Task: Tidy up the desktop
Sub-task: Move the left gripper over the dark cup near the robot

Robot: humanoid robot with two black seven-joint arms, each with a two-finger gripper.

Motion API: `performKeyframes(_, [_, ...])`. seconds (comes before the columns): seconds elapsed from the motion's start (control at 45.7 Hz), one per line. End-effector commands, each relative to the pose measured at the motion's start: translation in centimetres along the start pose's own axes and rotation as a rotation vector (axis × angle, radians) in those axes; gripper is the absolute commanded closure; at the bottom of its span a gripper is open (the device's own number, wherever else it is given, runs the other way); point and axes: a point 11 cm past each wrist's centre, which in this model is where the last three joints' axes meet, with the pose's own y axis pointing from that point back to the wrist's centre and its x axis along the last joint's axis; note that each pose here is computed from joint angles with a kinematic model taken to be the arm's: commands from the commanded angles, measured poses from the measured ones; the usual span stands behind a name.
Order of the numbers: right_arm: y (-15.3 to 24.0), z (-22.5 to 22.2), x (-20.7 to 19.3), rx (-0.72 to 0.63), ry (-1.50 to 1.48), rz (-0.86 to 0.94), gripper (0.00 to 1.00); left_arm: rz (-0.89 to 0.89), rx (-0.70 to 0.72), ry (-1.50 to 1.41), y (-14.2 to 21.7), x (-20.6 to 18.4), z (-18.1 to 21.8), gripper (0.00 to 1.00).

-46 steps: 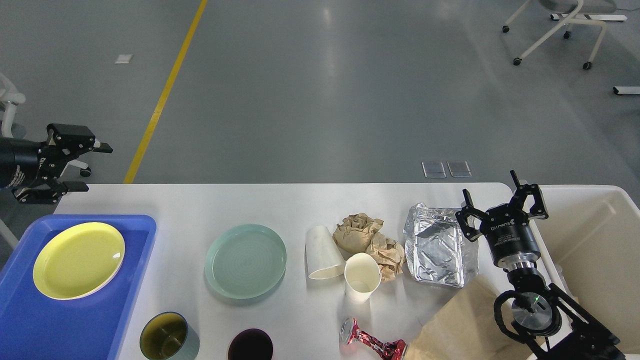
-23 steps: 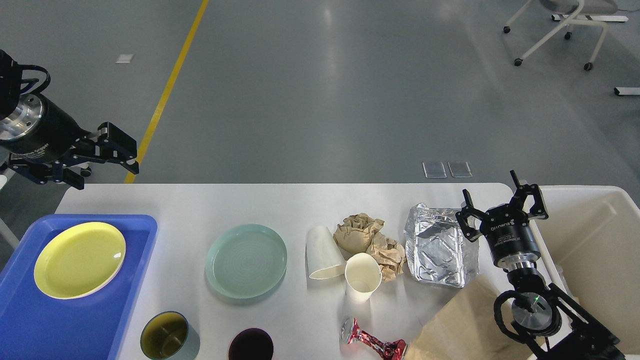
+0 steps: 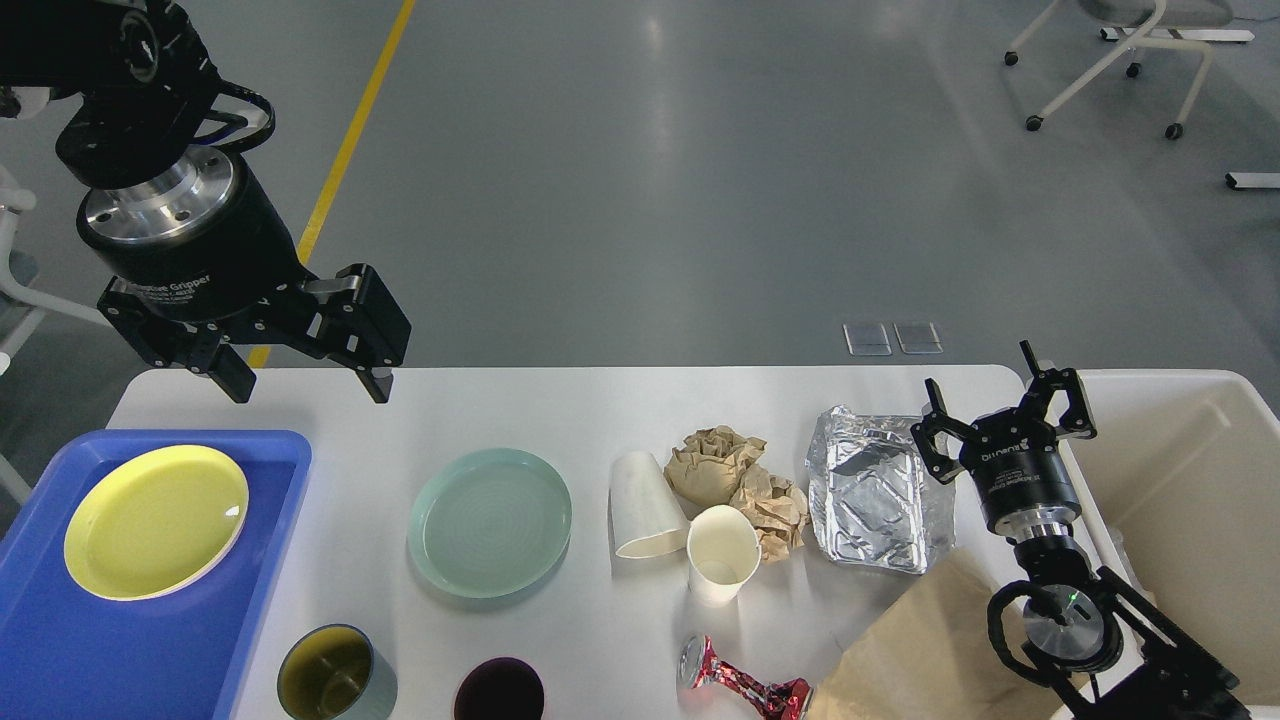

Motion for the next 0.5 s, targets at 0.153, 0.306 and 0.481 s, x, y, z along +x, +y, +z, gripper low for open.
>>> performKeyframes(0.153, [0.1, 0.0, 0.1, -0.001, 0.001, 0.003, 0.0, 0.032, -0.022, 0.1, 2.0, -3.4, 1.7, 0.04])
performKeyframes(0.306, [0.0, 0.0, 0.0, 0.0, 0.0, 0.0, 0.0, 0.027, 0.074, 0.145, 1.7, -3.6, 0.5, 0.03])
performKeyframes(0.481, [0.0, 0.0, 0.0, 0.0, 0.0, 0.0, 0.0, 0.044, 0.135, 0.15, 1.7, -3.2, -0.4, 0.03])
